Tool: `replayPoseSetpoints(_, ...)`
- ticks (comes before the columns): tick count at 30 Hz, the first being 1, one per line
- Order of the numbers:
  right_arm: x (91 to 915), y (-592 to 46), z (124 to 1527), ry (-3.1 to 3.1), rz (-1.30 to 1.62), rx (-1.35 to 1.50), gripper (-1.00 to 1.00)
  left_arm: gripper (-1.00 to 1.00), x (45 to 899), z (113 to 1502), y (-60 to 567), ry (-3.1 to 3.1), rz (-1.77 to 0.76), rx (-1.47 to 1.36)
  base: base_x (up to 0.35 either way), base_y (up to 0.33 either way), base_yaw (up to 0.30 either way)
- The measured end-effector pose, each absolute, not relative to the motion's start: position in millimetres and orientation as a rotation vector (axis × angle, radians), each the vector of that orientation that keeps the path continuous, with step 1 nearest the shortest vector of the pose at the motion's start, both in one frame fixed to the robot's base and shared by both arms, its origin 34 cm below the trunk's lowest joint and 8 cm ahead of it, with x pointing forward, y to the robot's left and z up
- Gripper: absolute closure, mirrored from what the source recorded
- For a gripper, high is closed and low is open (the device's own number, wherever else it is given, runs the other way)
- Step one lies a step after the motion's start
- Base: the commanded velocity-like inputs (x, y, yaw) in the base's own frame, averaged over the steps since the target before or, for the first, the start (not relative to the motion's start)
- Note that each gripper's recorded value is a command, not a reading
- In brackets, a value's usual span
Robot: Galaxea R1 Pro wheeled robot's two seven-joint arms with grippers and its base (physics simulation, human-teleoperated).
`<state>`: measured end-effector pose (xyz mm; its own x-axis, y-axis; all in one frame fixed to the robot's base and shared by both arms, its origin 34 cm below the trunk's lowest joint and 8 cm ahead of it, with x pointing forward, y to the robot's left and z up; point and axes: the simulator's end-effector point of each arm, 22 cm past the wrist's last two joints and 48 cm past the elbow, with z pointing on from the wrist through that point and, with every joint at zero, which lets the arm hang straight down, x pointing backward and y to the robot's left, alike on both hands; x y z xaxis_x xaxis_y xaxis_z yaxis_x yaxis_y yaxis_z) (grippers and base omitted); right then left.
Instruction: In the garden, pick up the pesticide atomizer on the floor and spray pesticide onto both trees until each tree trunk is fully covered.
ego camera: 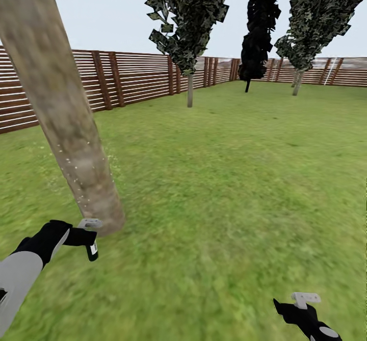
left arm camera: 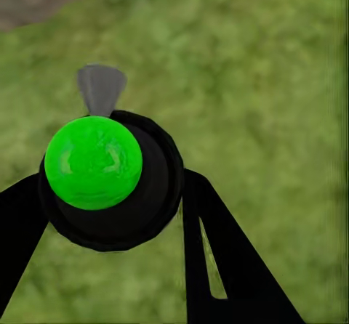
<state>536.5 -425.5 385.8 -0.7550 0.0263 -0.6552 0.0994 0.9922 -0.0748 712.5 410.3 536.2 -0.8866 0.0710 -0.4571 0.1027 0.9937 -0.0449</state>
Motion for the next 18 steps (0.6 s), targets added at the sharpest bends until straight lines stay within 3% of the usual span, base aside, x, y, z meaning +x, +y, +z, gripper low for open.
replayPoseSetpoints(4, 536.6, -425.5, 385.8, 2.424, -0.136, 0.087, -1.00, 1.00, 712.3, 536.1, 410.3, 2.665, -0.093, 0.123, 0.140, -0.284, 0.114)
replayPoseSetpoints(18, 536.6, -425.4, 385.8, 2.424, -0.136, 0.087, -1.00, 1.00, 713.0, 536.5, 409.2, 2.664, -0.095, 0.124, 0.140, -0.284, 0.263)
